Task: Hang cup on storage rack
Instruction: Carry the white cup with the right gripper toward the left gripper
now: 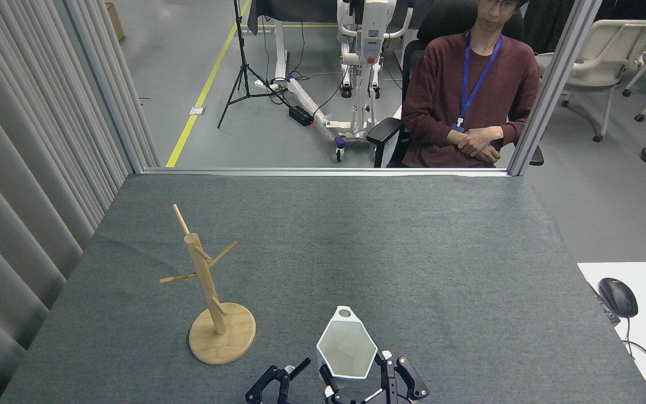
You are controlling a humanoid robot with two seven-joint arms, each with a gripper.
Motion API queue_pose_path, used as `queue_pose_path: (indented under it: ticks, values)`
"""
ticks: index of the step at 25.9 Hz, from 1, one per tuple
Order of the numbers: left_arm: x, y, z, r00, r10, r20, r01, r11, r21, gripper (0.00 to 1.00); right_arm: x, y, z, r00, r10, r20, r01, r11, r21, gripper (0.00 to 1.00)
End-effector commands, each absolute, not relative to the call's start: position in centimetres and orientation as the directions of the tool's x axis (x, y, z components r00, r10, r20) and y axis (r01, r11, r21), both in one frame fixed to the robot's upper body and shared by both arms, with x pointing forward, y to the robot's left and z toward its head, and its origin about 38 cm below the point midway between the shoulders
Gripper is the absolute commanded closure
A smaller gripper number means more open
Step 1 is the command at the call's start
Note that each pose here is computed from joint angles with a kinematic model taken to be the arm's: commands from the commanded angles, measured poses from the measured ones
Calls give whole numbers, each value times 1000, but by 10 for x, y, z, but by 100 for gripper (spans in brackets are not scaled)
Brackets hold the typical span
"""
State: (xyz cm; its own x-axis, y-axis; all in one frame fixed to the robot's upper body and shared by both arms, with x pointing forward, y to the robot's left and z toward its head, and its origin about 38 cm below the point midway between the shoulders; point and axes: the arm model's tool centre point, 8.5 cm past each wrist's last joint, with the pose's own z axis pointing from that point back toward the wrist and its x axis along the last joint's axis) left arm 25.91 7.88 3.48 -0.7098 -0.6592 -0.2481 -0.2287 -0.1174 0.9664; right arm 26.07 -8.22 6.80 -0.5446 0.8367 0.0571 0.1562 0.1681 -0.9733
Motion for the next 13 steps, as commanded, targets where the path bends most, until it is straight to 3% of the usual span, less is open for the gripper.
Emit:
queue_pose_path:
  ticks: [1,13]
  values:
    - [260,80,35,-707,-662,-248,-228,-118,966,0,253,-74,68,-567,822,51,154,166,-974,43]
    - [260,80,35,-706,-666,-240,-223,-112,968,0,235,-60,63,-597,799,66,127,176,-976,42]
